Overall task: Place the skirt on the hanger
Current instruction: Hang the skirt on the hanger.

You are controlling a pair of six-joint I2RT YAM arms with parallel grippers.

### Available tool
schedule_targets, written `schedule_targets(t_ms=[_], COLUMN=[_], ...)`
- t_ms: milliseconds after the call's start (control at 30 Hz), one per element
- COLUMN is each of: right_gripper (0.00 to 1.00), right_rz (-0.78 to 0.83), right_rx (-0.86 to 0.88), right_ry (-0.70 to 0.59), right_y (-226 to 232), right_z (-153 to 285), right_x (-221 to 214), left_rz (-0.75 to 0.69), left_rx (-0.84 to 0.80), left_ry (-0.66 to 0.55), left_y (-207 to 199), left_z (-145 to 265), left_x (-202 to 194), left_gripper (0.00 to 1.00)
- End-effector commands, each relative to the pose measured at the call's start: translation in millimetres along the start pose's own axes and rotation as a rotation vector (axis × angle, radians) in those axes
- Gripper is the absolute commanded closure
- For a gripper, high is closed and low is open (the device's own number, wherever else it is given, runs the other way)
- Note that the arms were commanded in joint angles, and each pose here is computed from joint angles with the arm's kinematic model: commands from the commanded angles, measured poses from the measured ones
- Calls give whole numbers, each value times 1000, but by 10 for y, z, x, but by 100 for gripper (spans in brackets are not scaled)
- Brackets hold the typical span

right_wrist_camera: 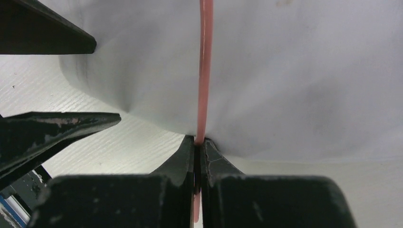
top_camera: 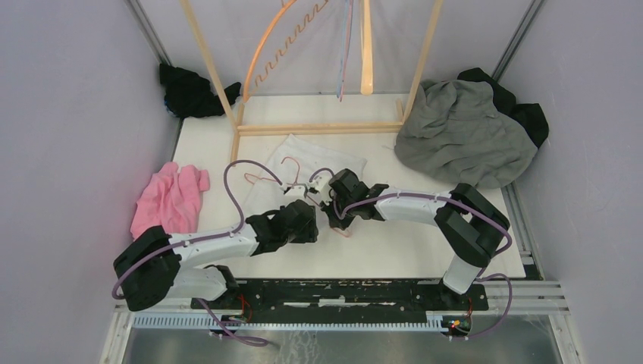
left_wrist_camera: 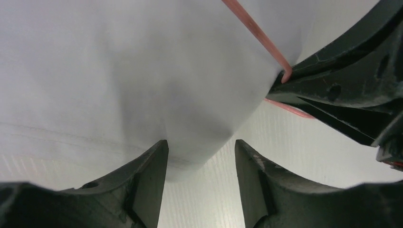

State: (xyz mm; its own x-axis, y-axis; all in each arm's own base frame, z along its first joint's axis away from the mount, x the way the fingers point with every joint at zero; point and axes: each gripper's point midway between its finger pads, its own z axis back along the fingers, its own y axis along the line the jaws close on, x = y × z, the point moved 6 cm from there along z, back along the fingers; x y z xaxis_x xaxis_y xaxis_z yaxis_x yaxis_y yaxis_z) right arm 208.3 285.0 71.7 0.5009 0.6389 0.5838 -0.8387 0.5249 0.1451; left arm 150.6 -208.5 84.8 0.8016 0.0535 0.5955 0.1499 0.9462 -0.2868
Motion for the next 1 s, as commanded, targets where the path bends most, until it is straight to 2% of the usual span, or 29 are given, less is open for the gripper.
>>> schedule_targets(t_ms=[0, 100, 167, 233, 333, 400, 500, 600, 967], right_gripper=[99, 99, 99, 99, 99, 99, 99, 99, 99], right_rz=[-11, -14, -17, -19, -26, -29, -34, -36, -44], right_rx=[22, 27, 28, 25, 28, 39, 46, 45, 67], right_ry=[-78, -79, -81, -87, -95, -100, -103, -97, -108], right_y=[7, 8, 3, -11, -27, -19, -17, -19, -1], right_z=[62, 72, 83, 94, 112, 111, 103, 93, 125], right_x=[157, 153, 149, 151, 167, 176, 185, 178, 220], left_rz=[-52, -65, -73, -71, -71, -71, -80, -99, -160], left_rx=[72, 110, 122, 122, 122, 104, 34, -32, 49], left_ry=[13, 32, 45, 47, 43, 43, 47, 47, 103], left_y=[72, 106, 112, 114, 121, 108, 36, -9, 135], left_z=[-67, -132, -155, -151, -97, -49, 34, 119, -46], left_x=[-29, -66, -84, -83, -68, -52, -26, -31, -278], left_gripper=[45, 62, 69, 74, 76, 72, 52, 44, 43])
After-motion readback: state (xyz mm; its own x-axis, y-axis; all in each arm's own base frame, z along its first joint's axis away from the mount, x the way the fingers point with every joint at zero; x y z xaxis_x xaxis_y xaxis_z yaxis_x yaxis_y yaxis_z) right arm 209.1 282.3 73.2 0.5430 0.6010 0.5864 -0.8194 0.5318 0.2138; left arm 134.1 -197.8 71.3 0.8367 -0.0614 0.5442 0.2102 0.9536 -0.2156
